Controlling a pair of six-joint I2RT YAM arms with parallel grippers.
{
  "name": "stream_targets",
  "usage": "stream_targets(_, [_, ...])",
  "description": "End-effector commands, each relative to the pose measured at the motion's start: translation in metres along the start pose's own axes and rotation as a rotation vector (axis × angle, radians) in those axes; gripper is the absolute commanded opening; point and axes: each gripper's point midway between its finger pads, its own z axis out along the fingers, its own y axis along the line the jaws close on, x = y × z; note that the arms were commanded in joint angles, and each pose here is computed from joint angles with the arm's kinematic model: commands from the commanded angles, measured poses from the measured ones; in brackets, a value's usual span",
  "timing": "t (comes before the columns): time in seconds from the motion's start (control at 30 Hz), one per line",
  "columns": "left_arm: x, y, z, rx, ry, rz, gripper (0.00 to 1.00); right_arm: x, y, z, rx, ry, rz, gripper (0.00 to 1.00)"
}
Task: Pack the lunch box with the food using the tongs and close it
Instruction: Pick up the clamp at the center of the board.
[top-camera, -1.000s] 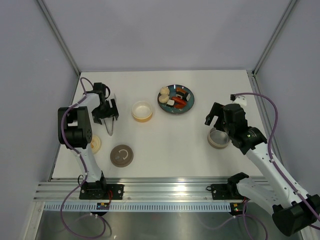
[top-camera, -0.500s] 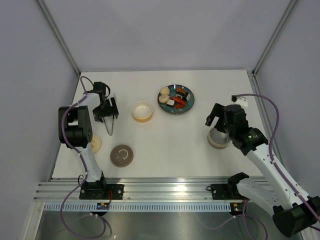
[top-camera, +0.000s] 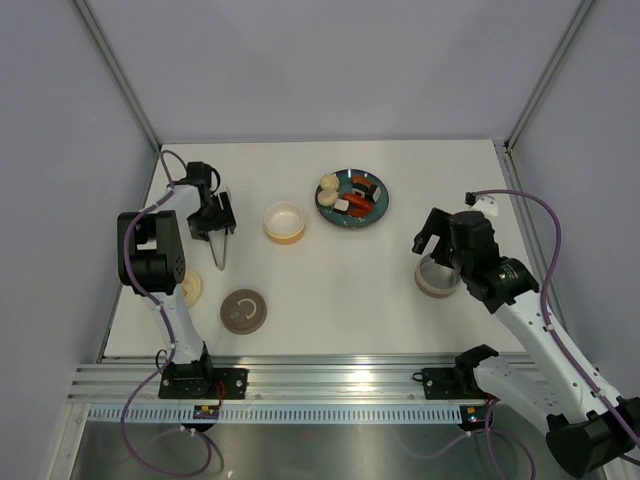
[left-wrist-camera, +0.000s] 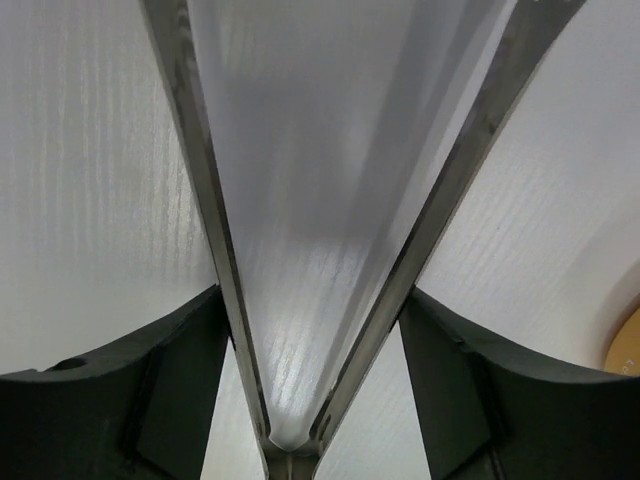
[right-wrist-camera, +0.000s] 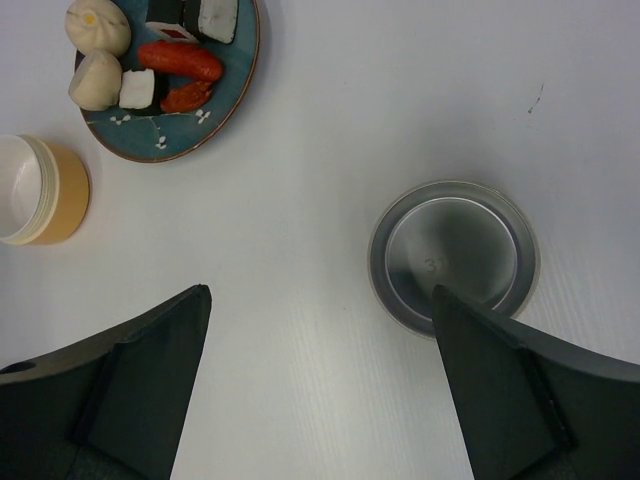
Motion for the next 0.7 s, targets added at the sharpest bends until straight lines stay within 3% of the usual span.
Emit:
stream_targets(0.0, [-0.007,-0.006,-0.003,0.035,-0.024,-0.001,0.77,-0.008,0.003,-0.006,-0.017,-0.031,0.030,1.00])
stream_targets(0.1, [-0.005,-0.004,-0.005,0.025,-0.022,0.001,0.87,-0.008,0.004,-0.006,-0.020,-0.029,0.034,1.00])
stream_targets(0.17, [-0.001,-0.002,-0.003,0.020,-0.014,0.000,0.88,-0.007,0.004,-0.006,-0.018,-0.027,0.035,1.00])
stream_targets(0.37, [0.005,-0.002,0.002,0.023,-0.004,0.000,0.76,-0.006,-0.003,-0.006,0.006,-0.035,0.030,1.00])
stream_targets(0.4, [0.004,-0.003,0.002,0.027,-0.004,0.001,0.72,-0.006,-0.002,-0.007,0.003,-0.036,0.032,1.00])
stream_targets(0.5, [0.001,-0.011,-0.003,0.066,-0.001,0.003,0.46,-0.006,-0.003,-0.009,0.001,-0.036,0.035,0.99])
stream_targets(0.53, [-0.002,-0.014,-0.008,0.078,-0.007,0.001,0.29,-0.006,-0.003,-0.010,-0.001,-0.039,0.034,0.99])
stream_targets(0.57, [-0.004,-0.017,-0.017,0.091,-0.010,-0.008,0.24,-0.006,-0.004,-0.011,0.003,-0.040,0.030,0.99])
stream_targets(0.67, [-0.024,-0.022,-0.058,0.124,-0.108,-0.008,0.23,-0.009,-0.011,-0.015,0.034,-0.054,0.021,0.99])
